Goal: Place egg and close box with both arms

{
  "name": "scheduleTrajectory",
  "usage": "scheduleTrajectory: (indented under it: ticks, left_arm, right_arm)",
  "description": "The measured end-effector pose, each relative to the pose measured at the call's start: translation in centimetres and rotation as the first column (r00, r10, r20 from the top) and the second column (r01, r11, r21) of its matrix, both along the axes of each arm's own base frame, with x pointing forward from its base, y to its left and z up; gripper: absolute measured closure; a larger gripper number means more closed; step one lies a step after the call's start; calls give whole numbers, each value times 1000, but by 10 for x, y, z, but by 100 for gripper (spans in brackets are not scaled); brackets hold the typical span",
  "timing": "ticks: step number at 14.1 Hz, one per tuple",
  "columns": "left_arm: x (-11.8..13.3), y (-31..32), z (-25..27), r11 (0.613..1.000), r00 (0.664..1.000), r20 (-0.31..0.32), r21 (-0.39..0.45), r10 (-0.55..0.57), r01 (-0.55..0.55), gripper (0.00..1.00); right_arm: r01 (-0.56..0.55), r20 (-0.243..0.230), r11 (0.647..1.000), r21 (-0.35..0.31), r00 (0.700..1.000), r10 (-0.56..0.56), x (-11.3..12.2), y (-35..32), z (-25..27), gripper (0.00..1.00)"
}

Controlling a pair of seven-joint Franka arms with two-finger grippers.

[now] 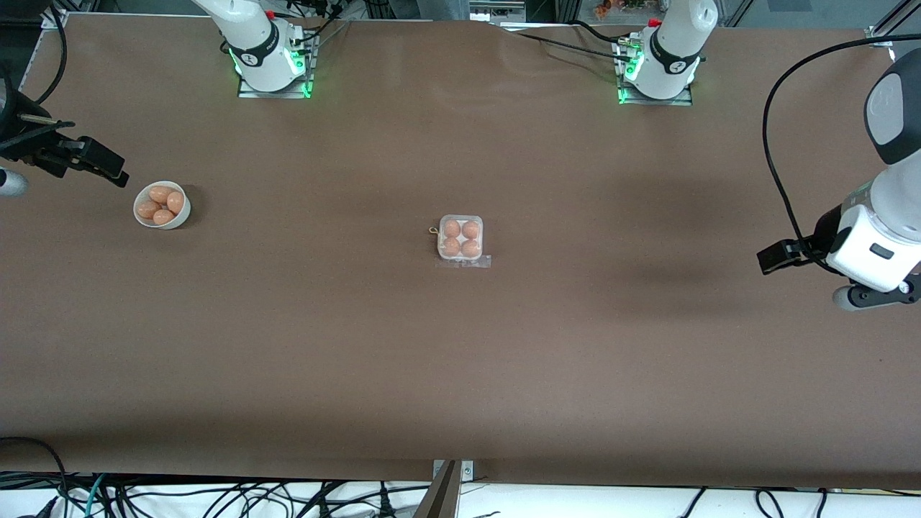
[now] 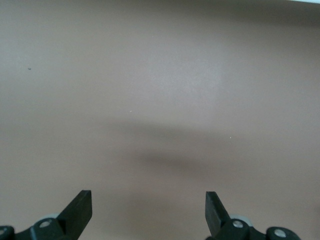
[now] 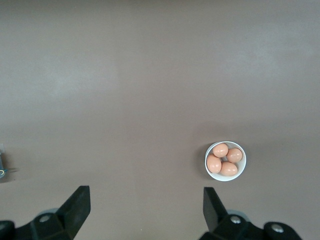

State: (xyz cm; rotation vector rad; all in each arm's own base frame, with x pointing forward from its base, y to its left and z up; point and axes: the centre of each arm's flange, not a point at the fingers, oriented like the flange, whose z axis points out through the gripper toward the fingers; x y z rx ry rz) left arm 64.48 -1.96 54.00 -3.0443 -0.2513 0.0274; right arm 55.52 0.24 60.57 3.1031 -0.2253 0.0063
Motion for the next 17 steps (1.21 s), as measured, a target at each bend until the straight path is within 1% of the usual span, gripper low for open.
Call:
scheduleTrajectory:
  ticks: [2, 4, 7, 10, 17]
  left_arm:
    - [-19, 15, 5, 1000, 1000, -7, -13, -27, 27, 0]
    - [-33, 22, 18, 998, 998, -1, -20, -60, 60, 0]
    - [-48, 22, 27, 995, 998, 9, -77, -61, 61, 0]
    - [-55, 24, 34, 994, 998, 19, -97, -56, 58, 0]
    - [-64, 23, 37, 993, 998, 1, -101, -61, 61, 0]
  right_arm:
    - [0, 0, 1000, 0, 1000, 0, 0, 0, 0, 0]
    - [0, 0, 1000, 0, 1000, 0, 0, 0, 0, 0]
    - [0, 0, 1000, 0, 1000, 0, 0, 0, 0, 0]
    - [0, 0, 1000, 0, 1000, 0, 0, 0, 0, 0]
    - [0, 0, 1000, 0, 1000, 0, 0, 0, 0, 0]
